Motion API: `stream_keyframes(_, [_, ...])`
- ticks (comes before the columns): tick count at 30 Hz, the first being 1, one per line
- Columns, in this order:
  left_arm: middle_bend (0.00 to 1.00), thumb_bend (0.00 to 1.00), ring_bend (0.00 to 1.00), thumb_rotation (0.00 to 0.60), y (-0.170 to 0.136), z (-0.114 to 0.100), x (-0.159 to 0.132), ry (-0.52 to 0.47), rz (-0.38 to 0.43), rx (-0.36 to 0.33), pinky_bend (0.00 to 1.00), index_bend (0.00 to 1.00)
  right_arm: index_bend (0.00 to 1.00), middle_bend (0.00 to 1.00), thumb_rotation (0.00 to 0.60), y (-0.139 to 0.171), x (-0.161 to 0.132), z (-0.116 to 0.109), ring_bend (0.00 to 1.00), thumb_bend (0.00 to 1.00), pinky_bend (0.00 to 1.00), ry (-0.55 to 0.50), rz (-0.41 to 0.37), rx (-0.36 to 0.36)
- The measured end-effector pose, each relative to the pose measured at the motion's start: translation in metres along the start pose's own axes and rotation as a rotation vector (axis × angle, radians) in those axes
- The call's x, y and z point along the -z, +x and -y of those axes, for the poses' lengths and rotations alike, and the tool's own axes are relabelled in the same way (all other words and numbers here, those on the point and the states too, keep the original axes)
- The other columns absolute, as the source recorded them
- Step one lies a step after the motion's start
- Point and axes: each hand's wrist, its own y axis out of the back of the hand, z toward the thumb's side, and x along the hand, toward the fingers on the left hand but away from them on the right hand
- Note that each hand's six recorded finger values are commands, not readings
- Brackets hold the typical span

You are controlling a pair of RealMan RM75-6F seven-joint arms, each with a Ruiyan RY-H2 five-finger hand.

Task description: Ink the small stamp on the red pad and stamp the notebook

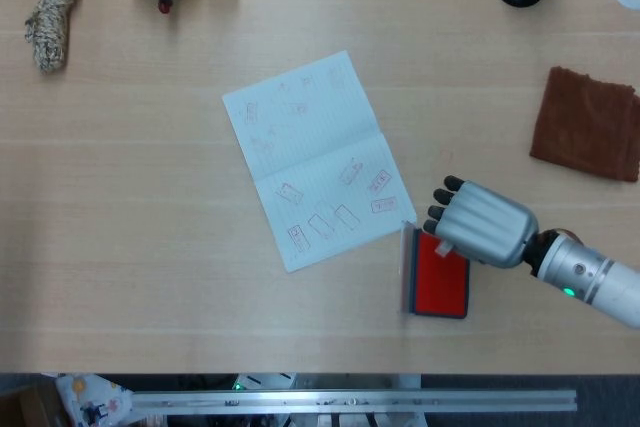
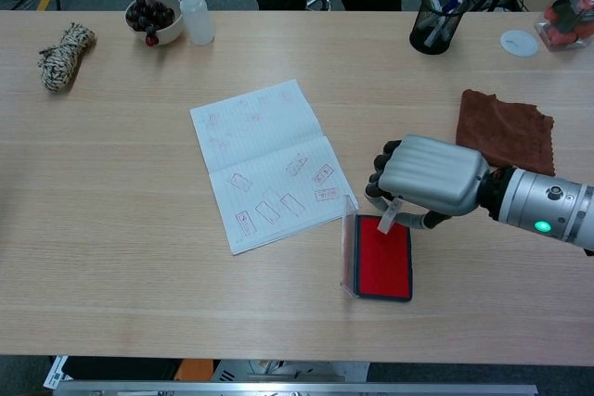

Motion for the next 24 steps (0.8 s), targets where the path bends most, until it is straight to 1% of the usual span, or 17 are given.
stream_keyframes(14, [0.19, 0.26, 0.19, 0.6, 0.0, 0.002, 0.0, -0.001, 0.004, 0.008, 0.15, 0.21, 0.76, 0.59, 0.6, -0.001, -0.01, 0.015, 0.43, 0.41, 0.36, 0.012, -0.017, 0.004])
stream_keyframes(24, [0.18, 0.26, 0.19, 0.6, 0.0, 0.003, 0.0, 0.0, 0.003, 0.01, 0.15, 0.19, 0.77, 0.6, 0.6, -0.001, -0.012, 0.018, 0.44, 0.41, 0.36, 0.034, -0.027, 0.002])
